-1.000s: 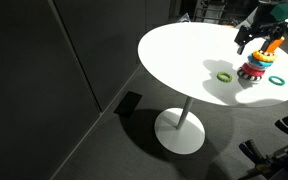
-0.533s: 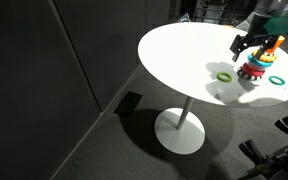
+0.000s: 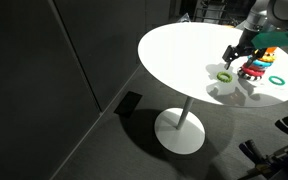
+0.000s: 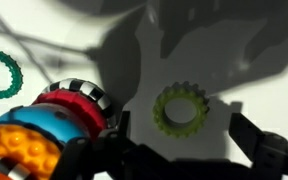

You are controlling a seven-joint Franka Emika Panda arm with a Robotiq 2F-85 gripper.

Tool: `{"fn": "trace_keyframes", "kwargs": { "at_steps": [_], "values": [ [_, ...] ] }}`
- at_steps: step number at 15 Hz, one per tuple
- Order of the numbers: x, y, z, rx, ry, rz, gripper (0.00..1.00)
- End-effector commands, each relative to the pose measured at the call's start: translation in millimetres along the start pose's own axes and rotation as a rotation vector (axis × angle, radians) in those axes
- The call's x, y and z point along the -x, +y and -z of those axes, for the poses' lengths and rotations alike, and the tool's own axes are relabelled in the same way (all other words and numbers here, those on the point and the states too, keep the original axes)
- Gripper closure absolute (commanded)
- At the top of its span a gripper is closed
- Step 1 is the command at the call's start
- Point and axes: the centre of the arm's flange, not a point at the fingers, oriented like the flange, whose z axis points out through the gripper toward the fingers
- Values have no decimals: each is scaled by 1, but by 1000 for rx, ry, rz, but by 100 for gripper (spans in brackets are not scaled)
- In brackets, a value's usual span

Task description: Pick up the lime green ring and put it on the ring holder

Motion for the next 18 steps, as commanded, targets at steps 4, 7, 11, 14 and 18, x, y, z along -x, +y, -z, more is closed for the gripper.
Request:
{"fn": "trace_keyframes", "kwargs": {
  "at_steps": [4,7,11,14,18],
  "values": [
    [-21,-9,-23,5,0,-39,0],
    [-25,-6,-34,0,-3,-56,0],
    [-29,-5,-43,-18,-3,-77,0],
    [-31,-8,-47,-28,0,-90,0],
    [-33,-10,-51,-31,-1,-96,0]
  ]
}}
